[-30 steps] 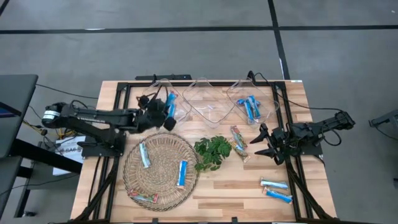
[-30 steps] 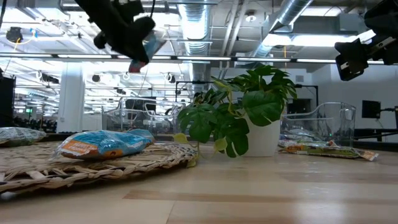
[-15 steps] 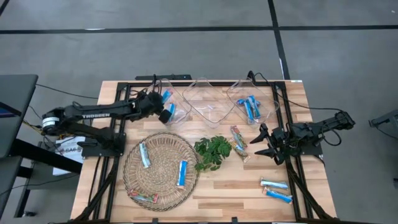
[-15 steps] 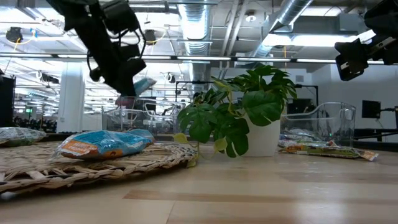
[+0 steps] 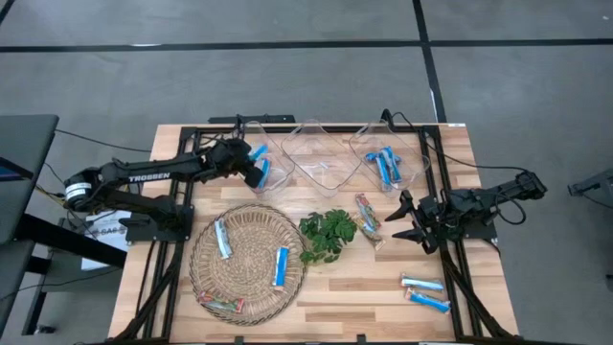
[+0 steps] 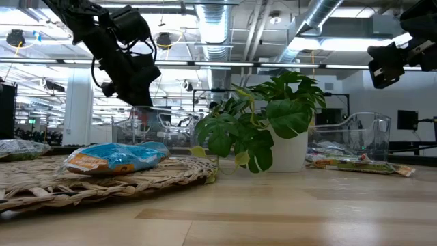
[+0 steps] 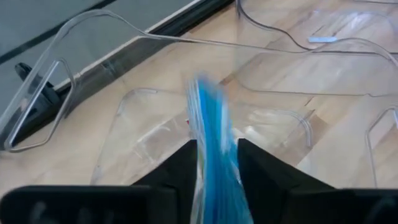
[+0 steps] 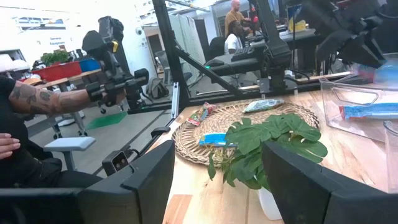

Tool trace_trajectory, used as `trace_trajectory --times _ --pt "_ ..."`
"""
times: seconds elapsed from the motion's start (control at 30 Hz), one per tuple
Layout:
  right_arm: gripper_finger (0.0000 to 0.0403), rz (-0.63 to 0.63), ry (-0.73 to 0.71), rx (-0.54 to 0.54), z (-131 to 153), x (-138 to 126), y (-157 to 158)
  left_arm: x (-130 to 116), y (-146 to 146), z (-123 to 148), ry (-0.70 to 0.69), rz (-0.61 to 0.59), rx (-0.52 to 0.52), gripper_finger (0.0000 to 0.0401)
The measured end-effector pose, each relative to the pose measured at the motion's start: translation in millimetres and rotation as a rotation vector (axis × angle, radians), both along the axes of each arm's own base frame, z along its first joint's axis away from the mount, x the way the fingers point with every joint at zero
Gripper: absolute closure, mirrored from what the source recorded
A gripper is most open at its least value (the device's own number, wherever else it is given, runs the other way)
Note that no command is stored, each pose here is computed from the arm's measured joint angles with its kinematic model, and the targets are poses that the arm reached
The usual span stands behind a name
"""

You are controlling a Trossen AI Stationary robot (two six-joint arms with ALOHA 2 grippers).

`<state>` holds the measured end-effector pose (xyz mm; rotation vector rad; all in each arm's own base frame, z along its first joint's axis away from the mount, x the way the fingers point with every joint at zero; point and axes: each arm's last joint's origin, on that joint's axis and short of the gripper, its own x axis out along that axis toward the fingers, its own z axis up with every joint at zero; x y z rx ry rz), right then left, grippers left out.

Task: Pick and place Granola Bars by type
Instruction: Put the red granola bar into the left transparent bin

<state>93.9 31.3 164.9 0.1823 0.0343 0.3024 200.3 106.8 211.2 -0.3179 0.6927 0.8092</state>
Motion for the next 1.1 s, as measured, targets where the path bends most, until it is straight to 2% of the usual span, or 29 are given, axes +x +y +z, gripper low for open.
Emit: trace_trajectory --times 0.2,0.33,0.43,0.57,0.7,0.83,0.93,1.1 --pt "0.0171 0.000 0.000 0.000 0 0 0 -1 3 0 -0.011 0.015 -0.011 0.0230" --pt "0.0171 0.000 0.000 0.000 0 0 0 4 3 5 -0.070 -0.011 0.013 0.0213" --pt "0.0171 0.000 0.000 0.000 0 0 0 9 0 12 -0.146 -0.091 0.007 0.0211" --pt "0.0171 0.000 0.000 0.000 0 0 0 22 -10 28 -0.270 -0.299 -0.049 0.0216" --pt "0.0171 0.000 0.000 0.000 0 0 0 35 -29 45 -0.346 -0.516 -0.099 0.0225" --pt "0.0171 0.000 0.000 0.000 0 0 0 45 -58 59 -0.365 -0.667 -0.104 0.0235" --pt "0.0171 0.000 0.000 0.000 0 0 0 49 -83 66 -0.324 -0.704 -0.085 0.0243" --pt "0.0171 0.000 0.000 0.000 0 0 0 45 -124 72 -0.165 -0.689 -0.070 0.0253"
